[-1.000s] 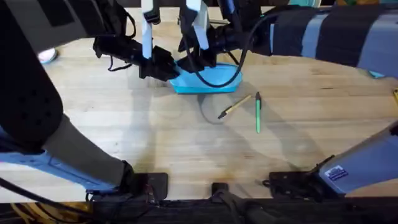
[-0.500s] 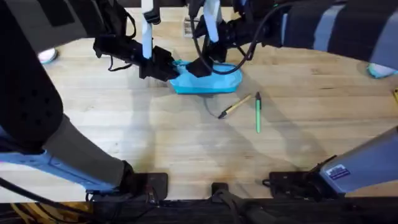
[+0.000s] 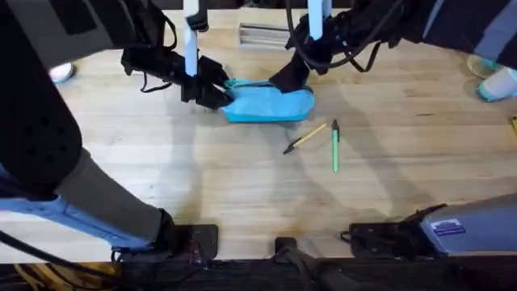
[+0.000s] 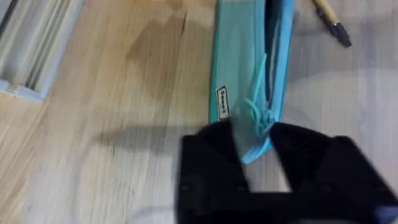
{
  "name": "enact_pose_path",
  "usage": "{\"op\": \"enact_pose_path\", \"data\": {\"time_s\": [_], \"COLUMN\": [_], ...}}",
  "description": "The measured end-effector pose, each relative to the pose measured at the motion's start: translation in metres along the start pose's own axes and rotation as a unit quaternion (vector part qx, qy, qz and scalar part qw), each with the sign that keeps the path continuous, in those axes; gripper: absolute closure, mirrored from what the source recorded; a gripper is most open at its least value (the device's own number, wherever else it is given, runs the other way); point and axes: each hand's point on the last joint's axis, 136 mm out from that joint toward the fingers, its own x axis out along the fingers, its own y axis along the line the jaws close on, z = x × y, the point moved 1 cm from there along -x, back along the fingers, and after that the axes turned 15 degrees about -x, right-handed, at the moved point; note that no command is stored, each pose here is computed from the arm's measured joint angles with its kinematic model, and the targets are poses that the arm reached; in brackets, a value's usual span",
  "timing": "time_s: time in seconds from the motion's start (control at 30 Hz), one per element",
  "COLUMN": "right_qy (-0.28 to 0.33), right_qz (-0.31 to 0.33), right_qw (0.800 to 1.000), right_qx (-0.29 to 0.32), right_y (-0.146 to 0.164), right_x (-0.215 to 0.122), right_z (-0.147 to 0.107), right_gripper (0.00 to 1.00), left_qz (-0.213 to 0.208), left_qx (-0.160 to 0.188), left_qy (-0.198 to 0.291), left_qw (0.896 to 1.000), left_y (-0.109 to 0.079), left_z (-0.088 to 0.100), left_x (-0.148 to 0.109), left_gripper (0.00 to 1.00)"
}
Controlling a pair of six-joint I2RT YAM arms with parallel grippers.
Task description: Unzip the bag, pick up the pens from the table one at a time and place them inside, then zip the bag closed.
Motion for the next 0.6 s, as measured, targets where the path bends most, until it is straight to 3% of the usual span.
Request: {"op": "enact_pose_path", "data": {"time_s": [0.03,0.13,0.17,0.47,0.6], "right_qy": [0.007,0.017,0.017,0.009,0.017], "right_qz": [0.004,0.004,0.002,-0.019,-0.013], "right_qw": [1.000,1.000,1.000,1.000,0.999], "right_qx": [0.006,0.012,0.011,0.006,0.024], "right_y": [0.002,0.002,0.000,-0.012,-0.011], "right_x": [0.000,-0.003,-0.004,-0.012,-0.017], "right_z": [-0.003,-0.004,-0.003,0.012,0.013], "right_gripper": [0.008,0.006,0.006,0.006,0.007], "left_qz": [-0.001,-0.002,-0.003,-0.003,-0.015], "left_qx": [-0.002,0.000,-0.002,-0.002,-0.020], "left_qy": [-0.001,-0.004,-0.005,-0.006,-0.001], "left_qw": [1.000,1.000,1.000,1.000,1.000], "left_y": [0.000,-0.001,-0.001,-0.001,-0.007], "left_z": [0.000,0.002,0.002,0.002,0.001], "left_x": [0.000,0.000,0.000,0.000,-0.003], "left_gripper": [0.607,0.130,0.044,0.007,0.007]}}
